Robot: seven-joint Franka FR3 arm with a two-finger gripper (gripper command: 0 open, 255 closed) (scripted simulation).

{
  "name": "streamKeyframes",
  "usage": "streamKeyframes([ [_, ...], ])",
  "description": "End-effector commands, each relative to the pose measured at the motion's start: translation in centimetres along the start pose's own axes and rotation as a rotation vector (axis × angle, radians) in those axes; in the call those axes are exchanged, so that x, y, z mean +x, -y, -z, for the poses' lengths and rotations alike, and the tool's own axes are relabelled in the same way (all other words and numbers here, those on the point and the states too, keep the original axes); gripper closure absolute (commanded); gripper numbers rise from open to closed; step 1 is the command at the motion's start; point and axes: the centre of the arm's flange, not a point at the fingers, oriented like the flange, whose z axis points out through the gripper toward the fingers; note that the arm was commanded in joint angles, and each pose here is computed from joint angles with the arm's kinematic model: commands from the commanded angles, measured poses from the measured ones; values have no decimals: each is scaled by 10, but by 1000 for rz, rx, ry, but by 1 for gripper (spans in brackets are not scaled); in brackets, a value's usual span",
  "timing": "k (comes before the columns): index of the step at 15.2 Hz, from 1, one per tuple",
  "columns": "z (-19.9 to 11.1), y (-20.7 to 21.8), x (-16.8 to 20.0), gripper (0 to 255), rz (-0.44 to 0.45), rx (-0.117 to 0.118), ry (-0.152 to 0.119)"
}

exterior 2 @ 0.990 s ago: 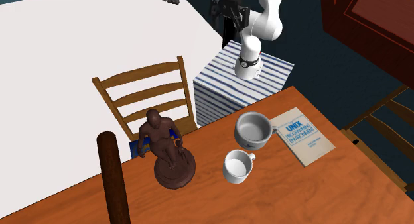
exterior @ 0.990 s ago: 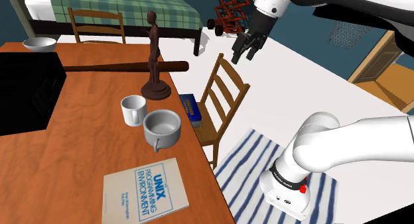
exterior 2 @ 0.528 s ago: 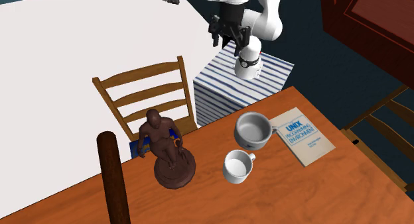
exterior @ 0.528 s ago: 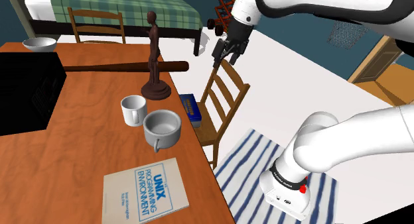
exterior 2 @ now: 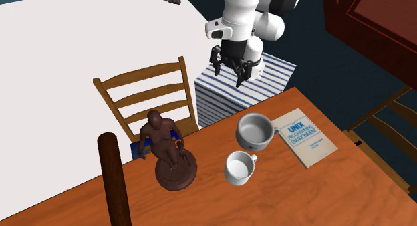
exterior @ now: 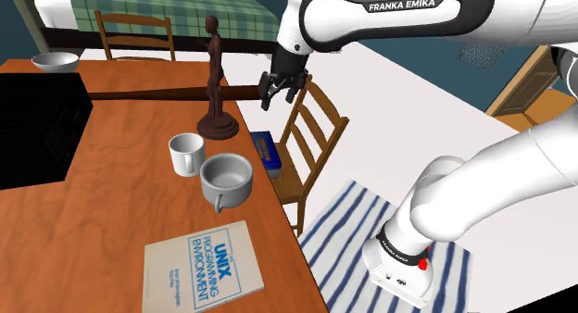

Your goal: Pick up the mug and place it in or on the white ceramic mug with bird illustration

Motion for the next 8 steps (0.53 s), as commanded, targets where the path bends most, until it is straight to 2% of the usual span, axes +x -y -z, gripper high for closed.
streamKeyframes([
  [1, -18, 15, 15, 0, 2, -1, 3],
  [8, -79, 65, 67, 0, 10, -5, 16],
])
